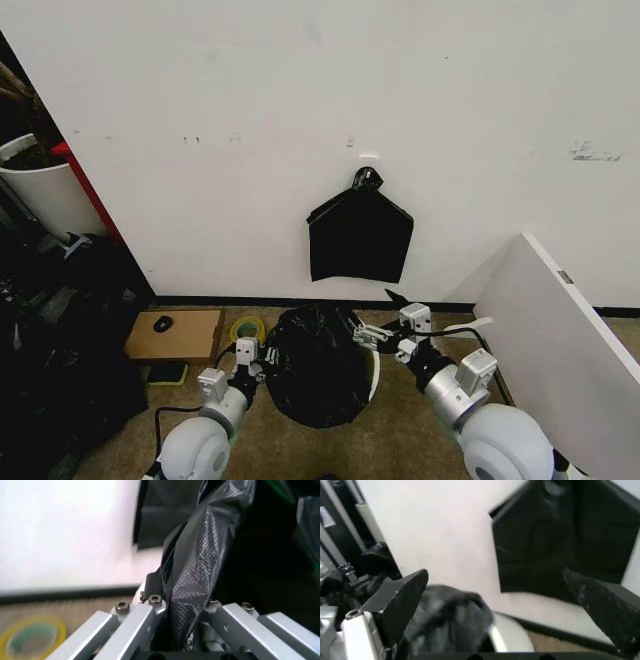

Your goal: Place the garbage bag over the trash bin.

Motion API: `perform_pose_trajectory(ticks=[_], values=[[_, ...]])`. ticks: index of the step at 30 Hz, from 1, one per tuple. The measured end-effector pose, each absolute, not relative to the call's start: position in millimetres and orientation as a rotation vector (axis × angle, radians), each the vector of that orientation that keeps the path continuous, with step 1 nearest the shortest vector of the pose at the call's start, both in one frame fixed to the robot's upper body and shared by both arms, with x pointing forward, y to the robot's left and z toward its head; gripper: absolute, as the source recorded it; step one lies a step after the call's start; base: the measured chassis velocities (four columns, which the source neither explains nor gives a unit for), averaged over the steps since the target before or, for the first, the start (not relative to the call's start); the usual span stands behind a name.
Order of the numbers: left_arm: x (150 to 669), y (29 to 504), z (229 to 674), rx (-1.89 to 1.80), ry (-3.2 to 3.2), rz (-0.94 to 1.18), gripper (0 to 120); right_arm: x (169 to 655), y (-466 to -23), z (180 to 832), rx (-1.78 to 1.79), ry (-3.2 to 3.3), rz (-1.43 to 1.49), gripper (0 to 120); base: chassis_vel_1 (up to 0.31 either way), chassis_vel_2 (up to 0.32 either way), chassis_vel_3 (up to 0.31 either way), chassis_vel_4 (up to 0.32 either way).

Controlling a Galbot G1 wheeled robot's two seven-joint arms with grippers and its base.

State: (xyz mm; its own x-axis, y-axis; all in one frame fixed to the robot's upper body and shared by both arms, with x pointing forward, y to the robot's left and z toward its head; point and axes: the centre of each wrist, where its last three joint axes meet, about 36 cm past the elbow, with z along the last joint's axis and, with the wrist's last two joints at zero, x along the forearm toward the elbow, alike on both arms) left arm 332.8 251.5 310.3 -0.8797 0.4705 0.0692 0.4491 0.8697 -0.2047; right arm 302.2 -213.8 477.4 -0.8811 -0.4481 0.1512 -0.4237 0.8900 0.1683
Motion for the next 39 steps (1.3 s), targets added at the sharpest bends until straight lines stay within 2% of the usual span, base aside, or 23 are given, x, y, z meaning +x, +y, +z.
perform_pose_trajectory(ticks=[7,19,20,22,23,29,31,33,39], values=[[343.2,291.7,256.2,-1.179,-3.082,0.124,0,299.8,-218.1,484.4,0.659,-2.825,-0.199,100,0.0,0.0,0.0,0.0],[359.4,309.4,250.2,-1.323,-3.214,-0.053,0,290.0,-222.6,515.2,0.639,-2.434,-0.201,98,0.0,0.0,0.0,0.0],[361.0,310.0,253.4,-1.331,-3.22,-0.06,0,289.3,-222.3,520.0,0.64,-2.369,-0.209,92,0.0,0.0,0.0,0.0],[361.8,310.4,254.7,-1.335,-3.222,-0.061,0,289.3,-221.8,521.6,0.64,-2.347,-0.213,90,0.0,0.0,0.0,0.0],[362.8,311.2,257.1,-1.337,-3.229,-0.058,0,290.2,-220.1,523.1,0.635,-2.333,-0.23,81,0.0,0.0,0.0,0.0],[364.0,312.8,259.6,-1.333,-3.233,-0.049,0,290.9,-218.9,521.2,0.627,-2.337,-0.255,72,0.0,0.0,0.0,0.0],[365.4,313.6,259.6,-1.326,-3.236,-0.048,0,290.4,-218.3,521.4,0.627,-2.345,-0.271,64,0.0,0.0,0.0,0.0],[366.7,314.8,257.3,-1.308,-3.238,-0.046,0,290.2,-217.2,521.9,0.627,-2.367,-0.307,62,0.0,0.0,0.0,0.0],[371.9,316.3,253.0,-1.229,-3.259,-0.035,0,287.8,-215.9,525.6,0.637,-2.402,-0.357,80,0.0,0.0,0.0,0.0]])
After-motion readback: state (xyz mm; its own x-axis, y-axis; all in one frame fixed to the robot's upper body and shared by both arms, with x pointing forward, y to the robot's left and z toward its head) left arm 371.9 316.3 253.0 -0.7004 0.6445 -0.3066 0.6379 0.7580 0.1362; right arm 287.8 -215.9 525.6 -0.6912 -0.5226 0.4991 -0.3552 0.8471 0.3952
